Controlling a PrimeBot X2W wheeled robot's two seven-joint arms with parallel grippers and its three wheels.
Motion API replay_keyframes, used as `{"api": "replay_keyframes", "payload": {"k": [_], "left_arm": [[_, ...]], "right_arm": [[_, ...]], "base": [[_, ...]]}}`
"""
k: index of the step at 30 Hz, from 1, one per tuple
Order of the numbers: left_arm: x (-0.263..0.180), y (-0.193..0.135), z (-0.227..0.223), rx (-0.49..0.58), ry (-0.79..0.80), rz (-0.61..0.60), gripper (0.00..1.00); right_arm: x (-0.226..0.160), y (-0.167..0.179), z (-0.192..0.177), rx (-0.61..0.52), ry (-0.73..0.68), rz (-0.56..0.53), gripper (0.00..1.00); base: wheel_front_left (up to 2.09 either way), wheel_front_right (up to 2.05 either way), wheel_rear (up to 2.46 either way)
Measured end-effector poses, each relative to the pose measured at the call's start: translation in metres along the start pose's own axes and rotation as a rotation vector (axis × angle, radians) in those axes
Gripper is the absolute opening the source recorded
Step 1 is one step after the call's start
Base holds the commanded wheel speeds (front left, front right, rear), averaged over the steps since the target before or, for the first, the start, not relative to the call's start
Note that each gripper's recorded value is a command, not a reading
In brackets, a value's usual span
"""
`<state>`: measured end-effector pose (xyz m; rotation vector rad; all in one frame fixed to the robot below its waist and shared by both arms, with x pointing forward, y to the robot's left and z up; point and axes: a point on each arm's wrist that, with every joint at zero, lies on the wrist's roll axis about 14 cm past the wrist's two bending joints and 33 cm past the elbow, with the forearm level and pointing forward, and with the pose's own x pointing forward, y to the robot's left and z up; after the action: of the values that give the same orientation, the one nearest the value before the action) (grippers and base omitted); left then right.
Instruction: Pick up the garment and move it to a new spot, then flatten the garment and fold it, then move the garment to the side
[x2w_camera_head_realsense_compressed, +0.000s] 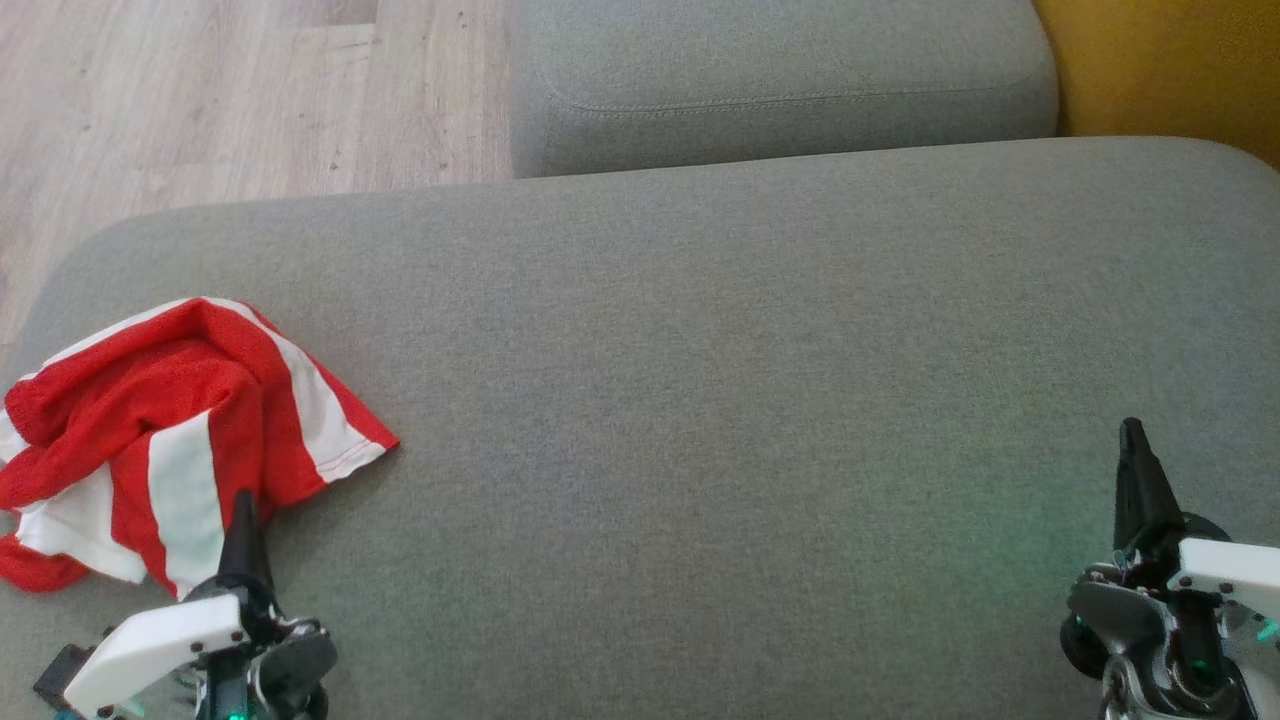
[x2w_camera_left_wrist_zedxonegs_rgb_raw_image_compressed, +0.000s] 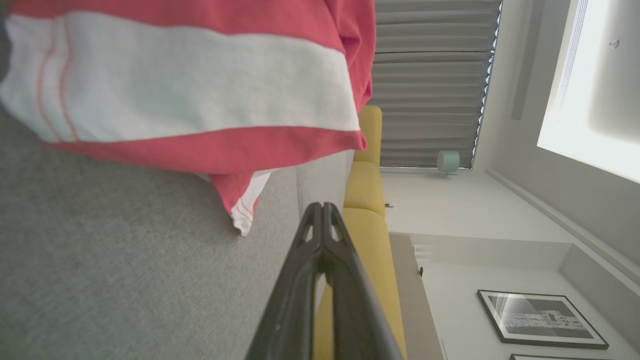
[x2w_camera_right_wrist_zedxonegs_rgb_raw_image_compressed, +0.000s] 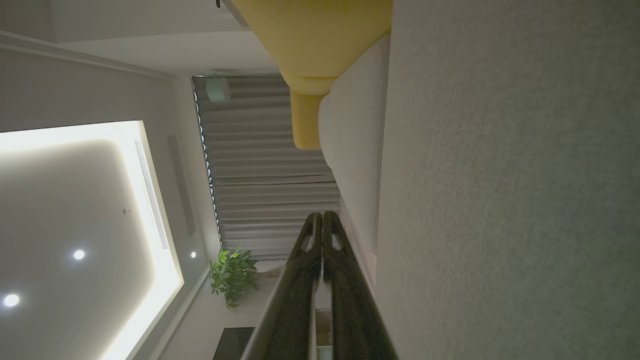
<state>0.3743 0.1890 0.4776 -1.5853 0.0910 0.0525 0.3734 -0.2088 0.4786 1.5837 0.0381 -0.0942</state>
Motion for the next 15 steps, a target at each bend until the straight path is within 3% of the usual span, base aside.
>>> {"api": "replay_keyframes", "payload": {"k": [15], "left_arm": [[0.0, 0.0, 0.0, 0.0, 0.0, 0.0, 0.0]], "right_arm": [[0.0, 0.0, 0.0, 0.0, 0.0, 0.0, 0.0]], "base": [[0.0, 0.0, 0.0]]}}
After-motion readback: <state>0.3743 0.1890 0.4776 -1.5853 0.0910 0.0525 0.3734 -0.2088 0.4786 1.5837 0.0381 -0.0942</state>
